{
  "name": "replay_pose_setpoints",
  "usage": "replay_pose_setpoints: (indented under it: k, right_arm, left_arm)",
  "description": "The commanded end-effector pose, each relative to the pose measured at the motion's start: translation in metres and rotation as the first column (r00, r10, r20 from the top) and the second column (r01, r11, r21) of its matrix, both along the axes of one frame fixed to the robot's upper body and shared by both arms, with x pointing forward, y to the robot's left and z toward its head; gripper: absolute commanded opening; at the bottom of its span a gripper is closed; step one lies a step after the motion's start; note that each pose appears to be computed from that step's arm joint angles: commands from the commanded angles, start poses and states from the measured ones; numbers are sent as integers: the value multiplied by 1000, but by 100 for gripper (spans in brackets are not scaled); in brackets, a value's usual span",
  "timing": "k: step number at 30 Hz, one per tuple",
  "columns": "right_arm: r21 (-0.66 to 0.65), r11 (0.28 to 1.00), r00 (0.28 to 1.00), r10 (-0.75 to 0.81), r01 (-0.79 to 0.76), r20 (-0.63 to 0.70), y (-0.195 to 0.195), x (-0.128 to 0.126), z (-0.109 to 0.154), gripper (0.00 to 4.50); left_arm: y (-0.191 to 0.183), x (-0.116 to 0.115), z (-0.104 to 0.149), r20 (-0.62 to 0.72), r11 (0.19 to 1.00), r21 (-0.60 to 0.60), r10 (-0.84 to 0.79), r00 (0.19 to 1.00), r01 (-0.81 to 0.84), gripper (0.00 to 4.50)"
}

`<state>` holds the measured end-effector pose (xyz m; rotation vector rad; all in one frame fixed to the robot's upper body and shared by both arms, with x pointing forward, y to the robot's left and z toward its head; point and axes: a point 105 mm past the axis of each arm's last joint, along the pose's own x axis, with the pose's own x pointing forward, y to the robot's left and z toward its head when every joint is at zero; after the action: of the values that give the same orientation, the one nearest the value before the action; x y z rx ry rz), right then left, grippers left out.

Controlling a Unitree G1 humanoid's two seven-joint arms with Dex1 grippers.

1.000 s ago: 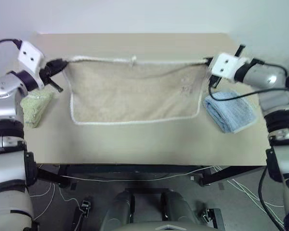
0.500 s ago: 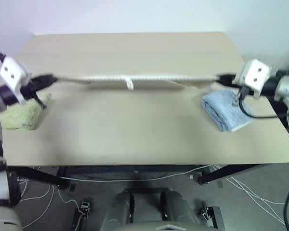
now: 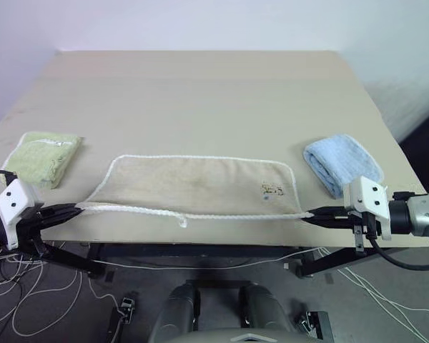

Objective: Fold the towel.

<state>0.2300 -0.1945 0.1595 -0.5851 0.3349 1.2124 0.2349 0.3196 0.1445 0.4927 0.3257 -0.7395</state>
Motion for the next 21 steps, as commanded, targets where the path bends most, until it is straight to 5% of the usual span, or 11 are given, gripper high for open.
replay_pose_setpoints:
  k: [1,10,21]
  right_arm:
    - [-11,1000,999,20,-19,47,1,2,11,4]
    - [-32,996,970,-78,87,229,-6,67,26,4]
    - [-46,983,936,-154,177,316,-7,129,6,4]
  left_arm:
    - [-4,4,16,58,1000,13,-11,998,10,0]
    - [7,60,19,183,994,42,89,979,-98,0]
    - [5,125,-1,243,974,113,166,956,-197,0]
